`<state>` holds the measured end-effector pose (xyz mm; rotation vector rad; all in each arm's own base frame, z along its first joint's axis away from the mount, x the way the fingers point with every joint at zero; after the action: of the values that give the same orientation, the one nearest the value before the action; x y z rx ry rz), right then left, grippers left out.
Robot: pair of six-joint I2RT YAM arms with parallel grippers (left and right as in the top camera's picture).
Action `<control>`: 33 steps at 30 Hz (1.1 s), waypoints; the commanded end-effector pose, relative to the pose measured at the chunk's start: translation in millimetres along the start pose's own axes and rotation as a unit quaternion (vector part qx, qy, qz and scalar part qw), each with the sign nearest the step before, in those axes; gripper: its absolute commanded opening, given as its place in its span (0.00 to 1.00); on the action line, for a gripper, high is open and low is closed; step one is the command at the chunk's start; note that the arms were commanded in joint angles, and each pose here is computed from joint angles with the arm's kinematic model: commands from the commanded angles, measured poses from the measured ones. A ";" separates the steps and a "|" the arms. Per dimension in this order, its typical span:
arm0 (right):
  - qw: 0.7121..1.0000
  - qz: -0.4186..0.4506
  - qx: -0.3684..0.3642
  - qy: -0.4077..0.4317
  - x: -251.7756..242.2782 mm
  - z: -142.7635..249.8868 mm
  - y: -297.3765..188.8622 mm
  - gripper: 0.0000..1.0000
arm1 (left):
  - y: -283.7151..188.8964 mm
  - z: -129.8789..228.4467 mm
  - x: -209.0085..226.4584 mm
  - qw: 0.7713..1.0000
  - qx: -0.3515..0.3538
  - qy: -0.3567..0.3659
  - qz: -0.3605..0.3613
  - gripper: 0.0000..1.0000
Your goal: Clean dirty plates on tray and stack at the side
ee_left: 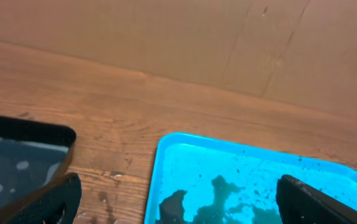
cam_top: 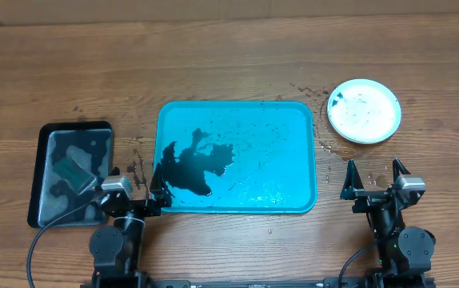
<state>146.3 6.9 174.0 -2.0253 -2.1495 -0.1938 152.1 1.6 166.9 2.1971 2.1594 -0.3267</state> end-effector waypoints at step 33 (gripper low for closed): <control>1.000 0.007 -0.005 -0.002 -2.0 1.5 0.1 1.00 | -5.2 4.8 -3.7 0.997 -0.020 0.073 -0.003 1.00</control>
<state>146.3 6.9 174.0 -2.0253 -2.1495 -0.1938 146.8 -2.7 163.7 2.2322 2.1893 -0.2049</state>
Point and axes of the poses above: each gripper's point midway between its finger pads, its own y axis out along the fingers, its own x axis along the line the jaws close on, z = x × y, the point moved 10 cm from there along -y, back along the fingers, and after that the axes turned 4 degrees about y, right-handed, at the moved point
